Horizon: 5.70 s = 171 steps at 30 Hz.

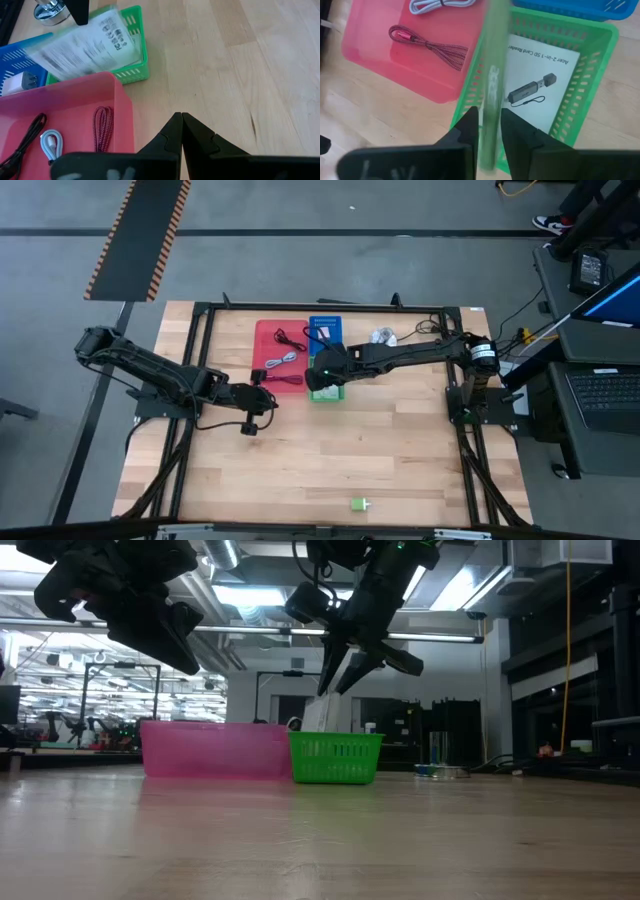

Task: Pick and place items into bin
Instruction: Put the white card reader box into the green bin, then put the green charger adapter into the blue bin

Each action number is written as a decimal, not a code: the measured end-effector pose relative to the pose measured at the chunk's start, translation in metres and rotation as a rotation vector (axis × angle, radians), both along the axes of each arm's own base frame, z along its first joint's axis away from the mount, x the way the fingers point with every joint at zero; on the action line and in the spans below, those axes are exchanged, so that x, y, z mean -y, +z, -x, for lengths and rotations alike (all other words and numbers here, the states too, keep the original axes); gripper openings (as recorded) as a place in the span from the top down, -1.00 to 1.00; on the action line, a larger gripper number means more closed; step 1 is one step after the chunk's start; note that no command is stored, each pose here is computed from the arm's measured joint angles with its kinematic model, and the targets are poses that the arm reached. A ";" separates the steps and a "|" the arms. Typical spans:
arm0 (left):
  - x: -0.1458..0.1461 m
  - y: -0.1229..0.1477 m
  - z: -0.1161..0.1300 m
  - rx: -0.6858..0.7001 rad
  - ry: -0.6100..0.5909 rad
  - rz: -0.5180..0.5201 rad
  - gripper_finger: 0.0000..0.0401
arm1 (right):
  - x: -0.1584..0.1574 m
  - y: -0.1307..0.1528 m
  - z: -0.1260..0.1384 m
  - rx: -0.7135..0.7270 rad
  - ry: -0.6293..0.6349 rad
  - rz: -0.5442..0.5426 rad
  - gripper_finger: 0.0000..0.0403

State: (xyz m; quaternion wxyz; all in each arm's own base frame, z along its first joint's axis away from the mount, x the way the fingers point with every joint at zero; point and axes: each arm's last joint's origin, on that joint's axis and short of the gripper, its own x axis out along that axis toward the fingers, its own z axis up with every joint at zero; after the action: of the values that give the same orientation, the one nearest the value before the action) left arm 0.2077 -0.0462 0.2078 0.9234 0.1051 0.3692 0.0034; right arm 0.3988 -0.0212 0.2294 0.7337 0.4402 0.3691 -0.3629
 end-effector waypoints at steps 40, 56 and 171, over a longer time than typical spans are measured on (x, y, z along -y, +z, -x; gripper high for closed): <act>0.000 0.000 0.000 0.005 0.037 0.039 0.98 | -0.041 0.039 0.033 -0.122 0.445 0.519 0.70; 0.001 0.003 -0.003 0.049 0.052 0.070 0.98 | -0.087 -0.004 0.103 0.203 0.643 0.643 0.99; 0.060 -0.016 -0.039 0.319 0.145 0.288 0.98 | -0.328 -0.079 0.096 -0.209 1.210 0.338 -0.13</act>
State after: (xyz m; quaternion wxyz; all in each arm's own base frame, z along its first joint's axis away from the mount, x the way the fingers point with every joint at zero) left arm 0.2463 -0.1058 0.1915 0.9729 -0.0568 0.2215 0.0337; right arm 0.3030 0.3064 0.1504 0.8284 -0.0057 0.5597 0.0215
